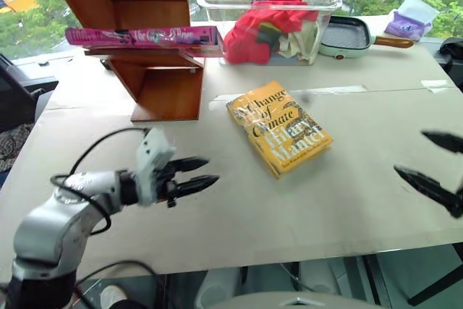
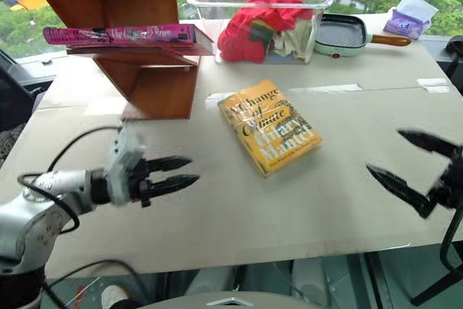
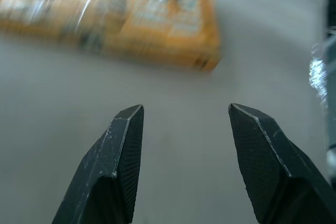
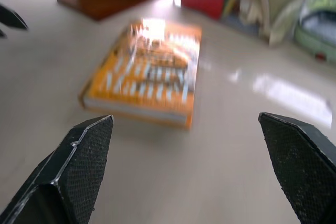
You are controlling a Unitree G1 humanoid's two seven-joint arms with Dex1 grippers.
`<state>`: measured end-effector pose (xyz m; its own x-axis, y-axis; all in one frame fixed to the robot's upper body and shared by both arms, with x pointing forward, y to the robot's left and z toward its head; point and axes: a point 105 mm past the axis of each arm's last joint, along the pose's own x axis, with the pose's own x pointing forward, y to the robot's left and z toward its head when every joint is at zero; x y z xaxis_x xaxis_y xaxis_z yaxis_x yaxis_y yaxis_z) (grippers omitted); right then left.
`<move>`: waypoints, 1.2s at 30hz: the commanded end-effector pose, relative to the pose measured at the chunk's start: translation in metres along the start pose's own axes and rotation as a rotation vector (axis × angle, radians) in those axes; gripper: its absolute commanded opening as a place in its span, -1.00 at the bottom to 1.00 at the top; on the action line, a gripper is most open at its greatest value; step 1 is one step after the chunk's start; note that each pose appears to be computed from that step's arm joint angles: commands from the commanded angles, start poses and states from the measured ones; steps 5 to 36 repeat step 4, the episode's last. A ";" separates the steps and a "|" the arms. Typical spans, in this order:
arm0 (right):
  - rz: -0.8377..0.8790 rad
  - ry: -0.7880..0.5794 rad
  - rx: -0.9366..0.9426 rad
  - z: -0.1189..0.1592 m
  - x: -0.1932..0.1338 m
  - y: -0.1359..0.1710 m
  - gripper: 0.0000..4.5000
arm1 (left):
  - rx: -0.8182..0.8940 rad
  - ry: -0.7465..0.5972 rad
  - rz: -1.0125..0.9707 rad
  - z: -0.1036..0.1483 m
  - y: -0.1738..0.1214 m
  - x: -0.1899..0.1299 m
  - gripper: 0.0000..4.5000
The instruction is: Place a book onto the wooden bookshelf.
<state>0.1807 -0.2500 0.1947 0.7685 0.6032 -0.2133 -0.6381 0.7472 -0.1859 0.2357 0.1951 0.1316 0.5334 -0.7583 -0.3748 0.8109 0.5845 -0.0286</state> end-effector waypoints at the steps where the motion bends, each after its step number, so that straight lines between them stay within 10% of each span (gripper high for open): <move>1: -0.029 0.034 -0.065 -0.003 -0.011 -0.001 1.00 | 0.085 0.007 0.023 -0.001 0.009 -0.011 0.15; 36: -0.023 0.066 -0.062 -0.011 -0.012 0.005 1.00 | 0.089 0.025 0.019 -0.007 0.013 -0.012 0.15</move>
